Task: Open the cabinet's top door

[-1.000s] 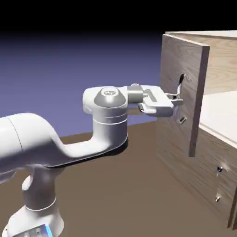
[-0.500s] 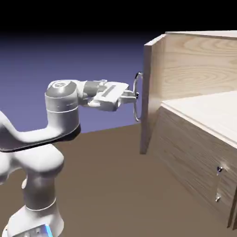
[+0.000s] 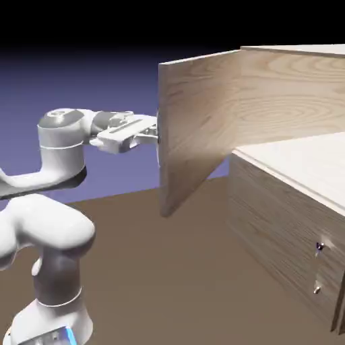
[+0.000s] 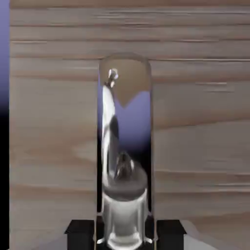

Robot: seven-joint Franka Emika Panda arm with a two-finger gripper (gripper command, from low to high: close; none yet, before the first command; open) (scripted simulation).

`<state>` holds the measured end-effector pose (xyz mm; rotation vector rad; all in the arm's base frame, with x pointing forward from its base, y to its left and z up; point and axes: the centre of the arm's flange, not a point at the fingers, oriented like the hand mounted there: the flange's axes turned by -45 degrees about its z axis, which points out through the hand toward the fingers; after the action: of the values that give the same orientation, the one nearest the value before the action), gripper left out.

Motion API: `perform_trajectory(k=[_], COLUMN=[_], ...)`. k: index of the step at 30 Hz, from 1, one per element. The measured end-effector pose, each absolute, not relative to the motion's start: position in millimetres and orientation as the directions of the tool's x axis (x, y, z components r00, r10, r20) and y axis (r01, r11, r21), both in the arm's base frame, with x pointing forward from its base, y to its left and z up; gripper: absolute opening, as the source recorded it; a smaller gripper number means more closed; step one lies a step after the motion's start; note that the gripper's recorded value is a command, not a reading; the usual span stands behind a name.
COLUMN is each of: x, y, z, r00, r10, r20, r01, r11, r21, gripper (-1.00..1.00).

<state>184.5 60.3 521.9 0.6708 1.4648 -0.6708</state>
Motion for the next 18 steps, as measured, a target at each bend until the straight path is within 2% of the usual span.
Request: perform_trajectory(k=[18], x=[143], y=[225], z=[522], r00=[0.0], r10=[0.0], r20=[-1.0], r01=[0.931], r11=[0.365], r21=[0.0], gripper=[-1.0])
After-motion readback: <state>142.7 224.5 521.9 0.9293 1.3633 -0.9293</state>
